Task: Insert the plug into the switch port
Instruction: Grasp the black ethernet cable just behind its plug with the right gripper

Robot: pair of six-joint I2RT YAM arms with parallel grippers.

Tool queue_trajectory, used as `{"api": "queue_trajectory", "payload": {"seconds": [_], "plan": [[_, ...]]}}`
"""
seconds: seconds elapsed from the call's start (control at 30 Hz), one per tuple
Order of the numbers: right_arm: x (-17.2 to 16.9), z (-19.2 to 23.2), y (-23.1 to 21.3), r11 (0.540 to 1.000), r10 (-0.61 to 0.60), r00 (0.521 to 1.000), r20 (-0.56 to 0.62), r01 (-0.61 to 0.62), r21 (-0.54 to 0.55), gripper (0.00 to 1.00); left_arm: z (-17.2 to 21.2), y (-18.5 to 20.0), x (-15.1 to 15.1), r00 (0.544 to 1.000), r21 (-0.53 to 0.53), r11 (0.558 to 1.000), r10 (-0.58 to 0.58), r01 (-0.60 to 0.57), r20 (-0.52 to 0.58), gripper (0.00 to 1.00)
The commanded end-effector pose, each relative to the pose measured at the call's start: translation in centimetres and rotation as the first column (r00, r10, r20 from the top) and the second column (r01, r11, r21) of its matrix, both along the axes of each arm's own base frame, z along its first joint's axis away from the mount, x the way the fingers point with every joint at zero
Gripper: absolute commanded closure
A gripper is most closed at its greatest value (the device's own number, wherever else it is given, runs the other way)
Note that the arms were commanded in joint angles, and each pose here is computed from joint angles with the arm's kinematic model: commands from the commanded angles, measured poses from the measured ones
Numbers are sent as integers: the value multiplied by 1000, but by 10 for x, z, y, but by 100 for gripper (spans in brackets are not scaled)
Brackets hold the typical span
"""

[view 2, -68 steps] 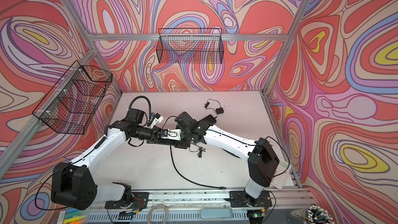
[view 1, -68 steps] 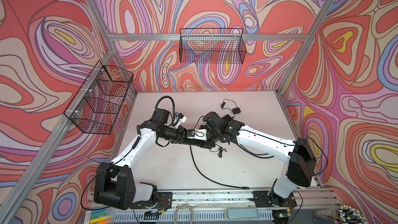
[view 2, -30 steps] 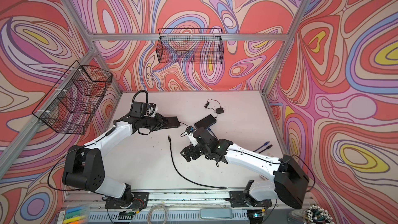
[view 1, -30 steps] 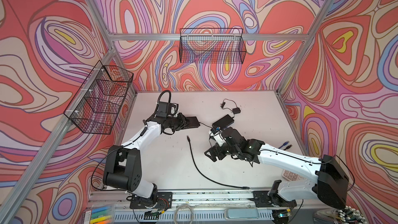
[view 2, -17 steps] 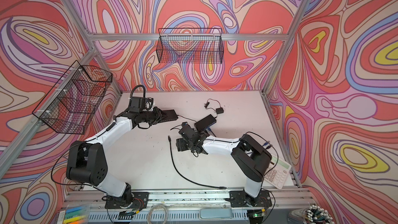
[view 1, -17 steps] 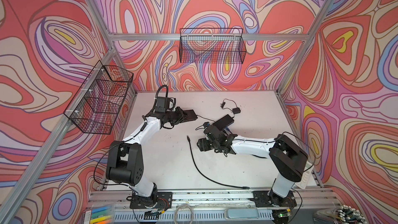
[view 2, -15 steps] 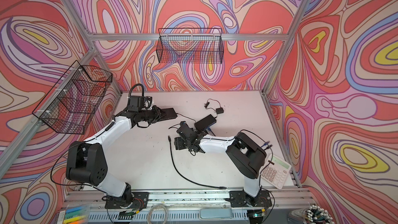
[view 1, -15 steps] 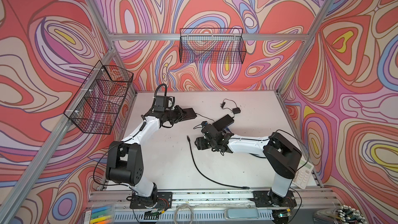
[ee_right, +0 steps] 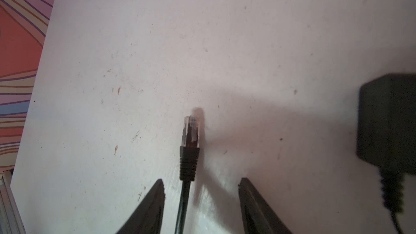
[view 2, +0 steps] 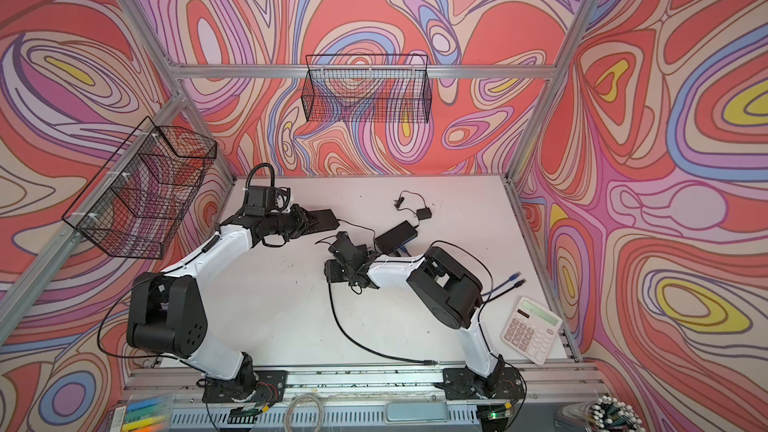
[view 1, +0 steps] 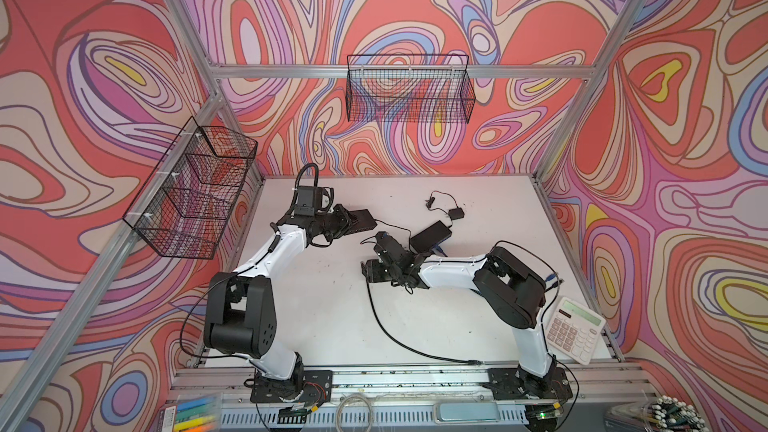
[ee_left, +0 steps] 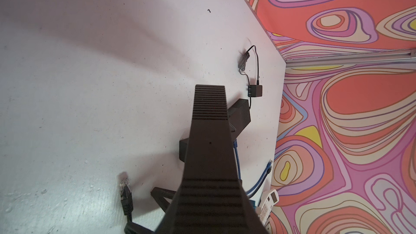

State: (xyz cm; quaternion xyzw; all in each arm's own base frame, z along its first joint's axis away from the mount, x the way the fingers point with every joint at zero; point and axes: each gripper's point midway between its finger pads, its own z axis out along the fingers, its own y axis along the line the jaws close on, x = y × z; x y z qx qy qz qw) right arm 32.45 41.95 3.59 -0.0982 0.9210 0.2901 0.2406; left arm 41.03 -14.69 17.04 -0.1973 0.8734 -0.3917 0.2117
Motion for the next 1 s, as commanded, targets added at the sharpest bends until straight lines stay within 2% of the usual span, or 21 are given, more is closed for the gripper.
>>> {"api": "queue_trajectory", "payload": {"seconds": [0.0, 0.2, 0.63, 0.97], "plan": [[-2, -13, 4, 1000, 7, 1000, -29, -7, -10, 51, 22, 3, 5, 997, -15, 1000, 12, -11, 73, 86], [-11, -31, 9, 999, 24, 998, -57, -26, -32, 60, 24, 2, 6, 997, -18, 1000, 7, -6, 78, 86], [-20, -47, 12, 995, 41, 996, -73, -47, -87, 66, 22, 6, 5, 997, -27, 1000, 10, -8, 77, 86], [-23, -60, 8, 990, 48, 994, -95, -60, -128, 77, 20, 8, 4, 997, -30, 1000, 9, -7, 74, 86]]}}
